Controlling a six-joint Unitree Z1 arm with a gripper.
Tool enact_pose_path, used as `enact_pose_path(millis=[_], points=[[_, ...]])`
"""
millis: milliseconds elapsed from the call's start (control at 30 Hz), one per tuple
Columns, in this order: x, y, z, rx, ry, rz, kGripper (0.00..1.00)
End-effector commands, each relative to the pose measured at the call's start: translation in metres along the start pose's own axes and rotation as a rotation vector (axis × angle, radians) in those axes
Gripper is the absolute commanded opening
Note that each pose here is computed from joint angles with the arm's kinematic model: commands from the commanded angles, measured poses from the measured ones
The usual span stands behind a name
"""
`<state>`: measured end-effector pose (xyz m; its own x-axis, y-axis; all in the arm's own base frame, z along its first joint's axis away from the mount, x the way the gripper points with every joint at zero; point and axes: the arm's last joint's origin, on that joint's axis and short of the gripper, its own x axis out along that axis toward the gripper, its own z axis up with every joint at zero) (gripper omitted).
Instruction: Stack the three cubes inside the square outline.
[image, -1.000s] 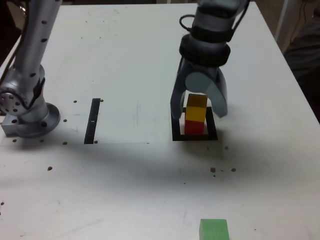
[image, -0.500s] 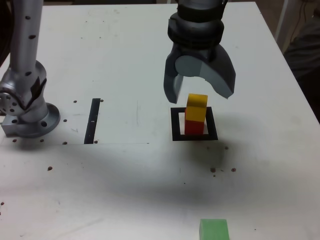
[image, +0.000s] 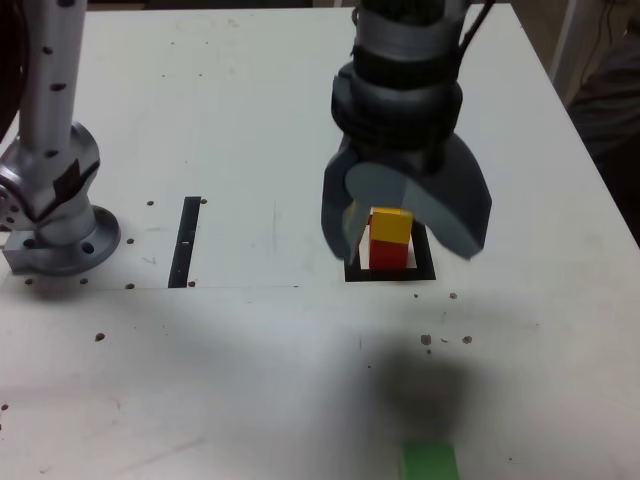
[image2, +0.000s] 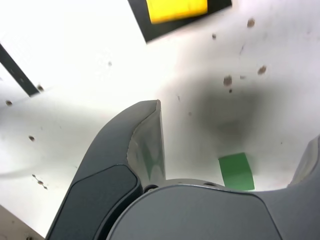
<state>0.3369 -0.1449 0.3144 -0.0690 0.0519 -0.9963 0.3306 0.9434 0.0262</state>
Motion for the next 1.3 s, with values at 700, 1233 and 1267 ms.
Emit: enact_pose_path(millis=[700, 1233, 1267], points=[[0.019, -0.084, 0.024, -0.095, 0.043, -0.036, 0.99], [0.031, -0.109, 0.034, -0.105, 0.055, -0.052, 0.99], [0.032, -0.11, 0.034, -0.105, 0.056, -0.055, 0.99]])
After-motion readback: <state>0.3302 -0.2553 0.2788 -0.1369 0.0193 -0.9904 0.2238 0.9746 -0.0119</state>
